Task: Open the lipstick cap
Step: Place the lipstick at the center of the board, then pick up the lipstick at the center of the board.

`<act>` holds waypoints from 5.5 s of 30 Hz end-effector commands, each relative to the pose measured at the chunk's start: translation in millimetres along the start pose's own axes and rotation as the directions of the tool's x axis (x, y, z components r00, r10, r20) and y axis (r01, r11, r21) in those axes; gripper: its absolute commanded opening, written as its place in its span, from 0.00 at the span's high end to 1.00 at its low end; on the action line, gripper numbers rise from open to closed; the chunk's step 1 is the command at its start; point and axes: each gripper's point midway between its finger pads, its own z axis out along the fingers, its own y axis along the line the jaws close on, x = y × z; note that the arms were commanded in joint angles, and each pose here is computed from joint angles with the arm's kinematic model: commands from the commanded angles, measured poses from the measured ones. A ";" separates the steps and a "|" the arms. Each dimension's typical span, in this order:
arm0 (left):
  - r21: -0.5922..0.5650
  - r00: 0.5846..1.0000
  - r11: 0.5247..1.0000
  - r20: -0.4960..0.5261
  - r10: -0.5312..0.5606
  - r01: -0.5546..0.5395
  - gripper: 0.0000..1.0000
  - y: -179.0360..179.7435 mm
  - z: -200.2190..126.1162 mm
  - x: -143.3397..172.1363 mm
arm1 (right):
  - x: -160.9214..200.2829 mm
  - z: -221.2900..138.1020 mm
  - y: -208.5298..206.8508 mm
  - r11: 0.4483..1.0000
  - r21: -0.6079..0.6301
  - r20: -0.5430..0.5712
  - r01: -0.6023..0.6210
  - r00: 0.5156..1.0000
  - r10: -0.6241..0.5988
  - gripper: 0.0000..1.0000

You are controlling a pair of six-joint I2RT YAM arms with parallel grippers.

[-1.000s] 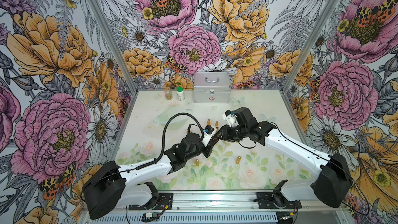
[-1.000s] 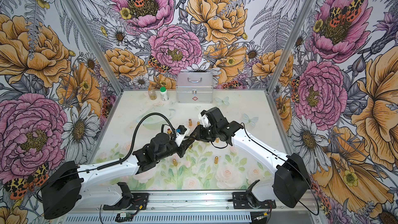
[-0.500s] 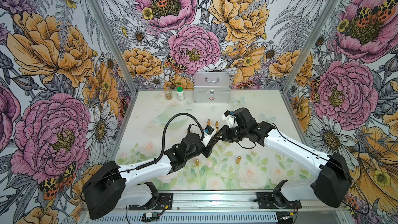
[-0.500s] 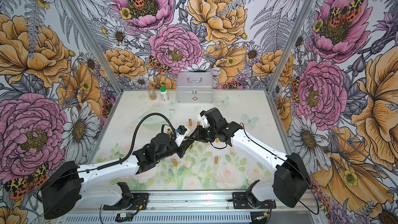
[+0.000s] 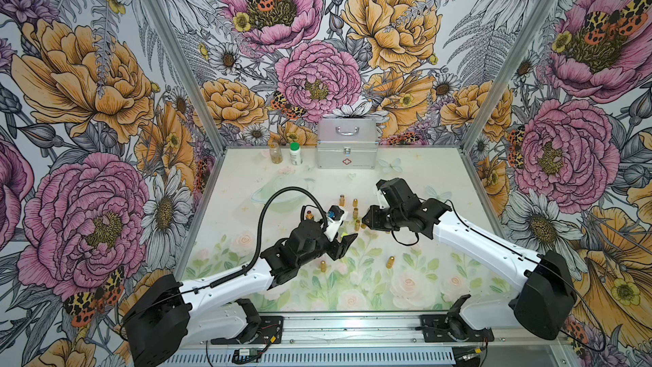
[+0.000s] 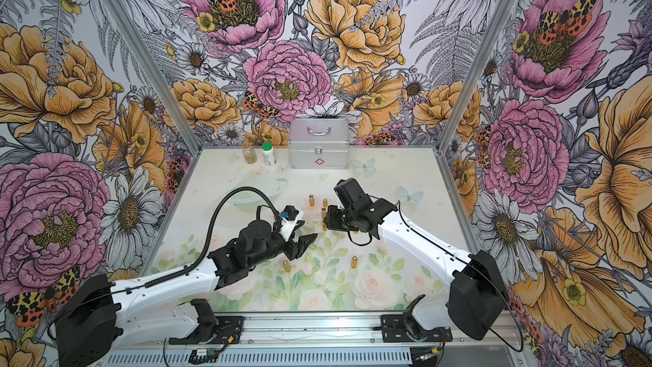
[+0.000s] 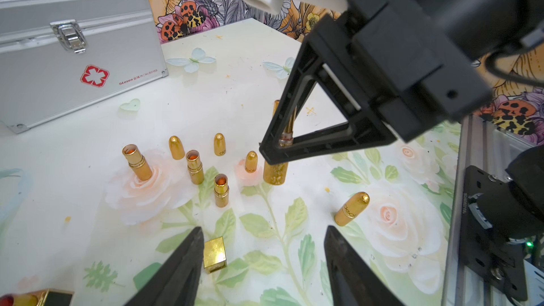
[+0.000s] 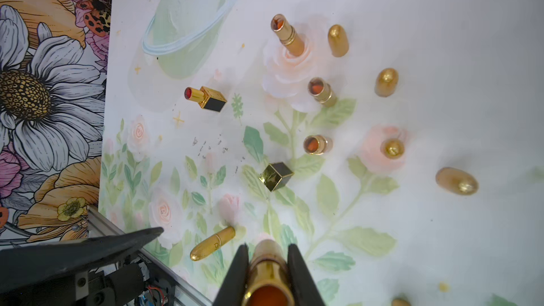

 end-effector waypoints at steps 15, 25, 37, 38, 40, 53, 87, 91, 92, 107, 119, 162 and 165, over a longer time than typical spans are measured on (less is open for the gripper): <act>-0.213 0.982 0.965 -0.071 -0.173 0.155 0.01 42.2 -31.1 27.4 | 33.9 69.6 -33.9 0.954 0.266 0.064 0.140 0.985 -0.163 0.83; -0.215 0.981 0.963 -0.068 -0.184 0.165 0.01 43.1 -29.3 25.5 | 42.5 94.2 -47.6 0.934 0.318 0.066 0.164 0.979 -0.194 0.83; -0.217 0.980 0.962 -0.068 -0.186 0.167 0.01 43.5 -28.4 25.9 | 45.4 102.3 -56.5 0.916 0.354 0.075 0.186 0.971 -0.226 0.83; -0.216 0.980 0.962 -0.068 -0.185 0.166 0.01 43.5 -28.3 25.6 | 46.3 102.8 -56.8 0.915 0.357 0.072 0.190 0.971 -0.229 0.83; -0.217 0.980 0.962 -0.066 -0.185 0.167 0.01 43.8 -28.3 25.6 | 47.3 104.5 -57.9 0.912 0.362 0.069 0.192 0.970 -0.231 0.83; -0.218 0.982 0.962 -0.061 -0.181 0.164 0.02 44.4 -31.4 25.5 | 49.6 103.5 -56.5 0.908 0.363 0.065 0.208 0.967 -0.247 0.75; -0.185 0.990 0.974 -0.025 -0.137 0.130 0.01 32.1 -54.2 6.4 | 20.5 -23.8 -18.0 0.947 0.266 0.033 0.178 0.981 -0.194 0.50; -0.182 0.995 0.980 -0.044 -0.091 0.081 0.01 19.8 -51.4 7.2 | 34.7 -41.0 -27.9 0.944 0.295 -0.055 0.152 0.988 -0.141 0.47; -0.172 0.995 0.982 -0.051 -0.083 0.073 0.01 15.5 -50.3 7.6 | 38.0 -44.6 -31.6 0.941 0.307 -0.072 0.142 0.989 -0.126 0.47; -0.107 0.994 0.994 -0.105 0.017 -0.028 0.01 -24.3 -42.2 21.1 | 101.3 -19.8 -66.0 0.935 0.354 -0.244 0.013 0.967 0.079 0.40; -0.145 0.996 0.989 -0.091 0.010 -0.024 0.01 -17.8 -39.1 22.7 | 107.7 20.3 -89.2 0.906 0.422 -0.248 0.027 0.965 0.087 0.50; 0.050 0.990 0.992 -0.075 0.120 -0.117 0.05 -37.9 -13.2 22.9 | 75.8 -21.0 -43.8 0.975 0.218 -0.254 0.048 0.967 0.009 0.79; 0.093 0.987 0.986 -0.063 0.145 -0.139 0.13 -40.1 -6.3 19.6 | 70.3 -29.6 -26.2 0.990 0.133 -0.270 0.035 0.963 0.002 0.79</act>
